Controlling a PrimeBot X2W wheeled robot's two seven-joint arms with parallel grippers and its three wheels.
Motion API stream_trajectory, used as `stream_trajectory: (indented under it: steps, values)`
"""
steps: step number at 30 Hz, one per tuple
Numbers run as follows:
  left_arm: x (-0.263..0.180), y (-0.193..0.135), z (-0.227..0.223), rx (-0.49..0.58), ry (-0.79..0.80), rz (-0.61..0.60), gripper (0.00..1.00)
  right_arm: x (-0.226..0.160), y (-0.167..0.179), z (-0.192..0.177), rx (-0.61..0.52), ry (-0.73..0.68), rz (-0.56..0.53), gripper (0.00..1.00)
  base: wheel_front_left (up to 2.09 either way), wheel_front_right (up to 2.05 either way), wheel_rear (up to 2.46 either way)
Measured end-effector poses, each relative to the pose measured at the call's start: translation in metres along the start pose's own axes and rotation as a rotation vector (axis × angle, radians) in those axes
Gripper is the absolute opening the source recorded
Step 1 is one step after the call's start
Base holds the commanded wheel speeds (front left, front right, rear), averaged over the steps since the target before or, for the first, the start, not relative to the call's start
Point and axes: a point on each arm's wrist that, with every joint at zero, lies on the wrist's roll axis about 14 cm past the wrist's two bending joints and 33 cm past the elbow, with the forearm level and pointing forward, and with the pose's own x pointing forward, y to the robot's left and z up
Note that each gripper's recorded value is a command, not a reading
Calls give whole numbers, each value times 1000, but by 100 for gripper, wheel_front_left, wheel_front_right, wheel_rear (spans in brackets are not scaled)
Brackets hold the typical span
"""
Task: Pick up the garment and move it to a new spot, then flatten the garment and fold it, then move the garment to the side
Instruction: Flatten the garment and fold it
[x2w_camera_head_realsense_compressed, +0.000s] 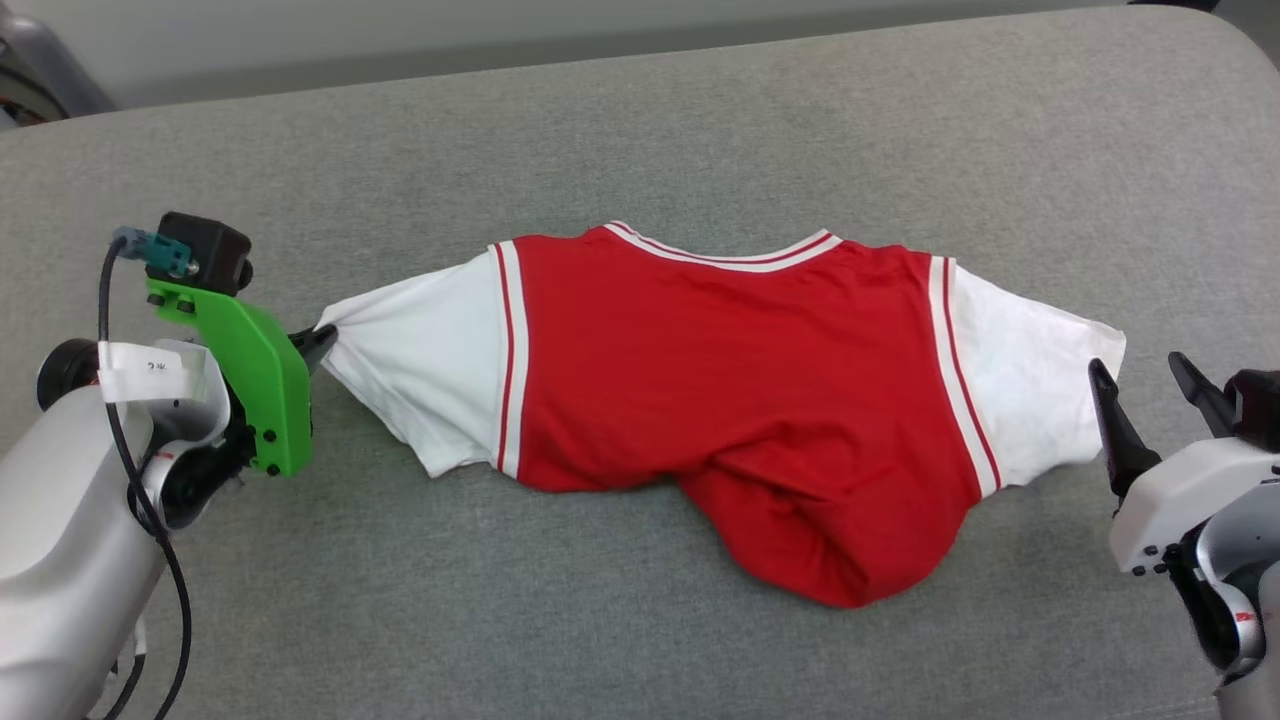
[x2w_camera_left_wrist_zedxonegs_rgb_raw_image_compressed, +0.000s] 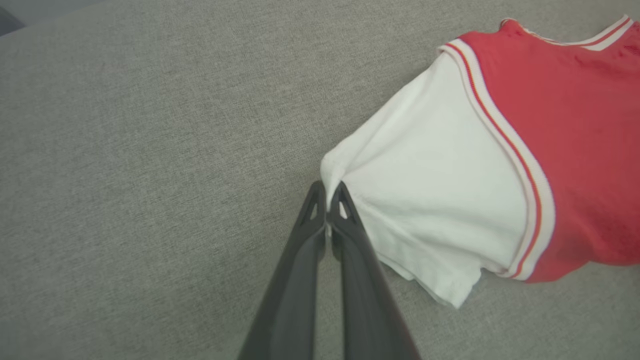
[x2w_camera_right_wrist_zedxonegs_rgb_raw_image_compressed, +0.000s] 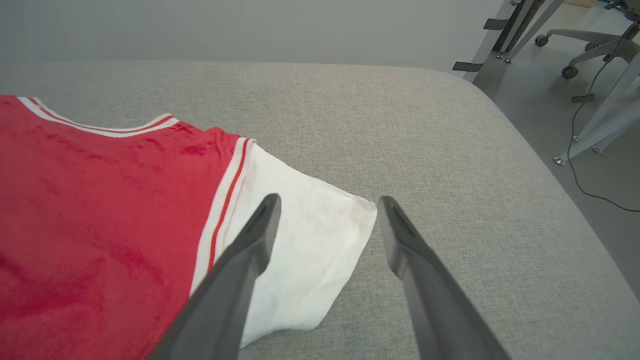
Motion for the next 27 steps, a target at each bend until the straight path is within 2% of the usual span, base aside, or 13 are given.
stream_trajectory:
  steps: [8, 10, 15, 18, 26, 27]
  values:
    - [-53, -27, 11, 22, -102, 2, 0, 9, 1, -19, -67, 367, 83, 100, 0, 0, 0]
    - [-60, -34, 11, 20, -111, -5, 0, 12, -2, -20, -117, 447, 87, 100, 0, 0, 0]
    - [-65, -53, 6, 9, -119, -36, 0, 34, -8, -9, -150, 525, 70, 100, 0, 0, 0]
    - [-64, -56, 3, 4, -118, -40, 0, 46, -13, -14, -169, 579, 51, 100, 0, 0, 0]
    - [-62, -56, -11, 3, -89, -32, 0, 72, -18, -52, -181, 724, 23, 100, 0, 0, 0]
    - [-61, -56, -15, -8, -82, -30, 0, 76, -11, -70, -195, 775, 40, 100, 0, 0, 0]
